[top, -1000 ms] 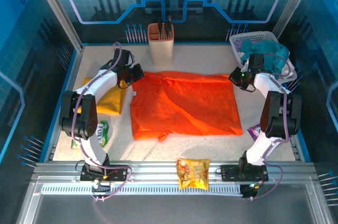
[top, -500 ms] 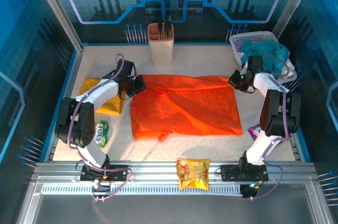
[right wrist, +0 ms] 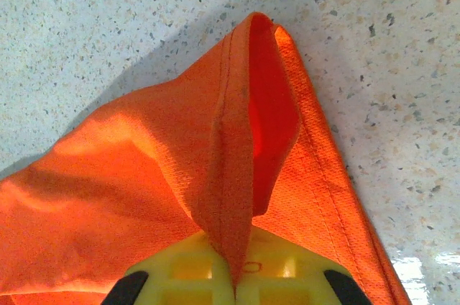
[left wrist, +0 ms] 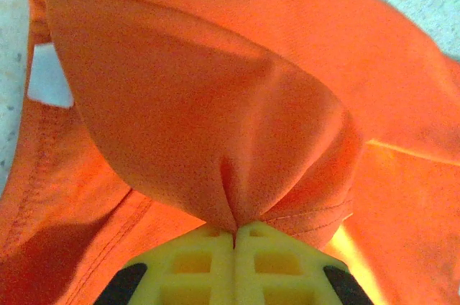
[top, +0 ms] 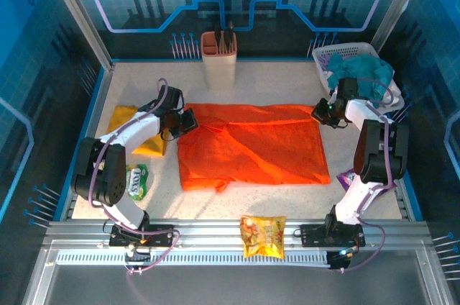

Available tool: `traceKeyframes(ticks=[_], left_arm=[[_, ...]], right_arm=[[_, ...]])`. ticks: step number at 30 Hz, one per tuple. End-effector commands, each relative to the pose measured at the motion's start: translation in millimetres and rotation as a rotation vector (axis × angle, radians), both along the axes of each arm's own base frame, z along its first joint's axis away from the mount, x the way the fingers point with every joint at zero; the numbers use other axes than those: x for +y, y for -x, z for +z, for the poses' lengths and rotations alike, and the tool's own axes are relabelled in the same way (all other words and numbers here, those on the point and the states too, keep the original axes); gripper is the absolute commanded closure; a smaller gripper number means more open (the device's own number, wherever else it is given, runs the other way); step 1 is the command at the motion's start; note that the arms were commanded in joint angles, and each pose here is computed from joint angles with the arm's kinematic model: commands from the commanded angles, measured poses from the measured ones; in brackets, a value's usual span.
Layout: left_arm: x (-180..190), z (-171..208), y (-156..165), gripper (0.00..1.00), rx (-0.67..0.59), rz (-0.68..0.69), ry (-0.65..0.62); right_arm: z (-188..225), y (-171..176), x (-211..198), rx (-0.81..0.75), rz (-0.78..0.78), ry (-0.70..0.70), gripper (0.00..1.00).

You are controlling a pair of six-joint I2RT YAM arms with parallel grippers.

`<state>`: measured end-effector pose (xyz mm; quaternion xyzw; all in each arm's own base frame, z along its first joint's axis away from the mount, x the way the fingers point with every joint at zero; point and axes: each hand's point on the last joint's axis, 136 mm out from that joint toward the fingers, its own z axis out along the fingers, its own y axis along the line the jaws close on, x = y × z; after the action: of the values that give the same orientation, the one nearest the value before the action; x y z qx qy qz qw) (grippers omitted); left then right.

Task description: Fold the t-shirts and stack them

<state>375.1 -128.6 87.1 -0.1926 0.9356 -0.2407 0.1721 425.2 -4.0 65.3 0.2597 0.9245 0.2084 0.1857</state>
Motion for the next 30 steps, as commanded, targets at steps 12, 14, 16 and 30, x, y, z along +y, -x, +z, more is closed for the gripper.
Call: traceKeyframes(ticks=[12,14,16,30], left_arm=[[32,21,12,0.58,0.042,0.011,-0.089],[40,37,1,0.57,0.004,0.023,-0.097],[45,51,-10,0.57,-0.024,0.029,-0.098],[13,50,-72,0.58,-0.074,0.004,0.075]], right_arm=[[30,3,-11,-0.003,-0.005,0.053,0.36],[38,1,-11,-0.017,-0.002,0.083,0.33],[44,-3,-11,-0.032,0.005,0.103,0.31],[38,-25,36,-0.115,0.14,0.023,0.34]])
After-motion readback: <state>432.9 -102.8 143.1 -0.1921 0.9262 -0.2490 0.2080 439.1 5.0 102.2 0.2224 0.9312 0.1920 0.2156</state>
